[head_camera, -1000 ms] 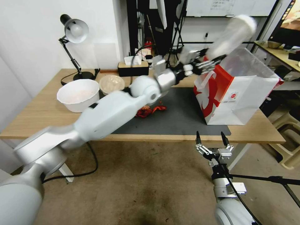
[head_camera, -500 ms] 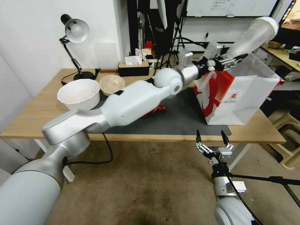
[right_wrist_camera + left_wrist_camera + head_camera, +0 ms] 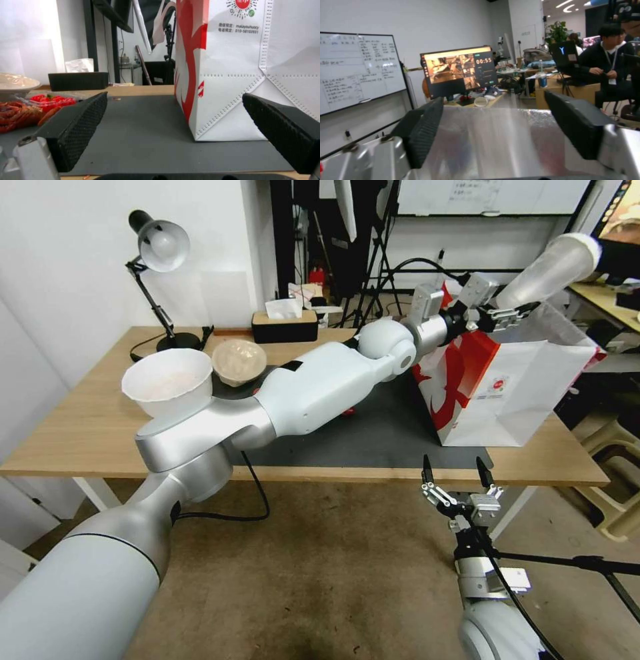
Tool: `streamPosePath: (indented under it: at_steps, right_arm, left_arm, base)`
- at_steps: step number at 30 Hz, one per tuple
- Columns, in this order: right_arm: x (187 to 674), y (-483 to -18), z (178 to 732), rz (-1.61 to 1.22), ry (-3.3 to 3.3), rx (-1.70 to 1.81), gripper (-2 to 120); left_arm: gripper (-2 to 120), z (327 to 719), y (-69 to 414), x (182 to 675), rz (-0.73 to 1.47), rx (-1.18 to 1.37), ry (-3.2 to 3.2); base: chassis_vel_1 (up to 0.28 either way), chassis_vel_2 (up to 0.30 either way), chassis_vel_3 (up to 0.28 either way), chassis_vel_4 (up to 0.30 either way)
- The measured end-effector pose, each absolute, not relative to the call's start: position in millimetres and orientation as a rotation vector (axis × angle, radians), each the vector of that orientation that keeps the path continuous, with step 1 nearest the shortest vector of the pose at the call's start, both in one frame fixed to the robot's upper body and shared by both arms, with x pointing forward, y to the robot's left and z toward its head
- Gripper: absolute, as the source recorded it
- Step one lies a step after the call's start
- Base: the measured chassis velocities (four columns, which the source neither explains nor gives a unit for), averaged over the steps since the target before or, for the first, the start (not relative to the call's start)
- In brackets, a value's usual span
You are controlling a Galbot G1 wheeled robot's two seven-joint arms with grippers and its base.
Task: Pick up the trash from the table and place it into the takeout bag.
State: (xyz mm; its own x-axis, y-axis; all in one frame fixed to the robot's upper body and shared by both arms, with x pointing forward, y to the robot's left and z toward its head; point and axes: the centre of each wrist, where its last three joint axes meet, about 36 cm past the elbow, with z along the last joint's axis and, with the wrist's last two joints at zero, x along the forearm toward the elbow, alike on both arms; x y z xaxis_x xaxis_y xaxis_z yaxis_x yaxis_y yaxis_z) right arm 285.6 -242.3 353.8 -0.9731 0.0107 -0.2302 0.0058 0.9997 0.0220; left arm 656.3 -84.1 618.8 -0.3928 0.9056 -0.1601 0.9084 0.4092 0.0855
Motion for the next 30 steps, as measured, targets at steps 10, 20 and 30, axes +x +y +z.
streamPosePath:
  at_steps: [10, 20, 30]
  right_arm:
    - [287, -244, 356, 0.028, 2.909, 0.008, 100]
    - [288, -242, 355, 0.032, 2.91, 0.009, 100]
    - [290, -239, 356, 0.029, 2.916, -0.002, 100]
  left_arm:
    - [100, 630, -37, 650, -0.216, 1.444, 2.544]
    - [100, 602, 46, 641, -0.285, 1.31, 2.622]
    - [100, 561, 163, 618, -0.321, 1.081, 2.703]
  base:
    - [0.0, 0.0, 0.0, 0.0]
    - [0.0, 0.0, 0.0, 0.0]
    - [0.0, 0.0, 0.0, 0.0]
